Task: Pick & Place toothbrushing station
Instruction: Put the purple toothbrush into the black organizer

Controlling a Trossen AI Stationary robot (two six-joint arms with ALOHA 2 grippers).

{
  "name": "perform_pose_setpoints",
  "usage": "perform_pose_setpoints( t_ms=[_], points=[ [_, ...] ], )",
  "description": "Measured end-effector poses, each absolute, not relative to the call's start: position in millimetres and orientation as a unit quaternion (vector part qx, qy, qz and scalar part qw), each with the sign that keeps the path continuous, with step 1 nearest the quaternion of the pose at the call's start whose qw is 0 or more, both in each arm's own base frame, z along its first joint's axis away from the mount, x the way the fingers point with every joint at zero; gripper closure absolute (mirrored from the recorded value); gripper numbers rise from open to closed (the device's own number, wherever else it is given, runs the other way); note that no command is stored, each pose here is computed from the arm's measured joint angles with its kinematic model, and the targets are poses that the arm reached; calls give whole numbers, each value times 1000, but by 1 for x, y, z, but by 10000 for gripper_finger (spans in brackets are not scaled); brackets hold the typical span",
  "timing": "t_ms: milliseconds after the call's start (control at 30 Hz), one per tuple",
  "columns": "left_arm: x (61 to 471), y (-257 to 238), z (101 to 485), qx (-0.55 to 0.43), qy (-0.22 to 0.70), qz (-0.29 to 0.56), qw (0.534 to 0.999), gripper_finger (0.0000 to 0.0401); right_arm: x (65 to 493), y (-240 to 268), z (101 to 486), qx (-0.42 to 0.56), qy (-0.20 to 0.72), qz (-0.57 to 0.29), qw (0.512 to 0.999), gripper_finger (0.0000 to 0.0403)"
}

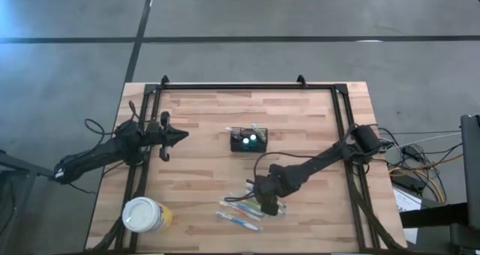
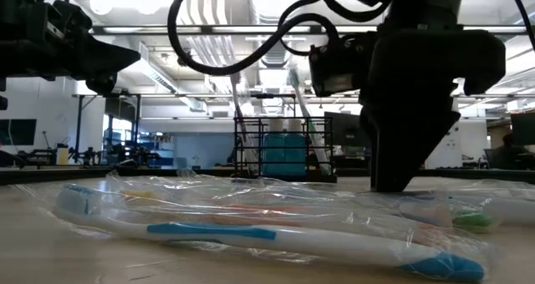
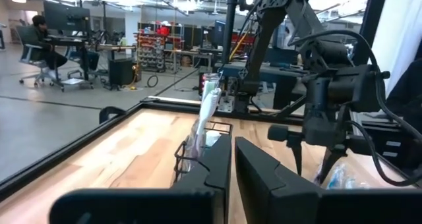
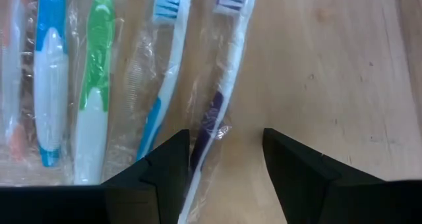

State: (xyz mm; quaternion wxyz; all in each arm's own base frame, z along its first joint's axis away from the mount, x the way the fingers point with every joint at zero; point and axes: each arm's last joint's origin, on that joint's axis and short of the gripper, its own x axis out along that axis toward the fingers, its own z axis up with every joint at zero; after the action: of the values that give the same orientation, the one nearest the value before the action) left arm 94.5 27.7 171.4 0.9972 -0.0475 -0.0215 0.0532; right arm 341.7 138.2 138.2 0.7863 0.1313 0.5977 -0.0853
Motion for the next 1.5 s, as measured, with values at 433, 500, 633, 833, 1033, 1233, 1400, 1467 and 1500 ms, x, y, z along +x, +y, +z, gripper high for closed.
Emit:
perform_pose_setpoints(
  t_ms=[433, 500, 633, 833, 1033, 1233, 1400, 1467, 1500],
  points=[
    [95, 28, 171, -48, -24, 55, 997, 373, 341, 136, 134, 122, 599, -81, 787, 261],
    [95, 28, 171, -48, -23, 55, 997, 373, 341, 135, 134, 117, 601, -78, 787, 292],
    [95, 28, 171, -49, -23, 55, 997, 373, 341, 133, 137, 111, 600, -72, 789, 361],
    [95, 28, 171, -52, -24, 55, 997, 373, 337, 129, 161, 88, 572, -65, 813, 383],
    [95, 28, 171, -54, -24, 55, 997, 373, 328, 123, 213, 50, 498, -26, 865, 383],
    [95, 28, 171, -63, -24, 52, 996, 373, 310, 113, 281, 10, 306, 68, 950, 384],
    [95, 28, 171, -65, -24, 49, 996, 373, 269, 82, 309, -11, 178, 60, 982, 384],
    [95, 28, 171, -66, -24, 49, 996, 373, 252, 67, 308, -15, 147, 44, 988, 385],
    [95, 28, 171, -68, -24, 49, 996, 373, 244, 59, 307, -14, 130, 36, 991, 385]
  ],
)
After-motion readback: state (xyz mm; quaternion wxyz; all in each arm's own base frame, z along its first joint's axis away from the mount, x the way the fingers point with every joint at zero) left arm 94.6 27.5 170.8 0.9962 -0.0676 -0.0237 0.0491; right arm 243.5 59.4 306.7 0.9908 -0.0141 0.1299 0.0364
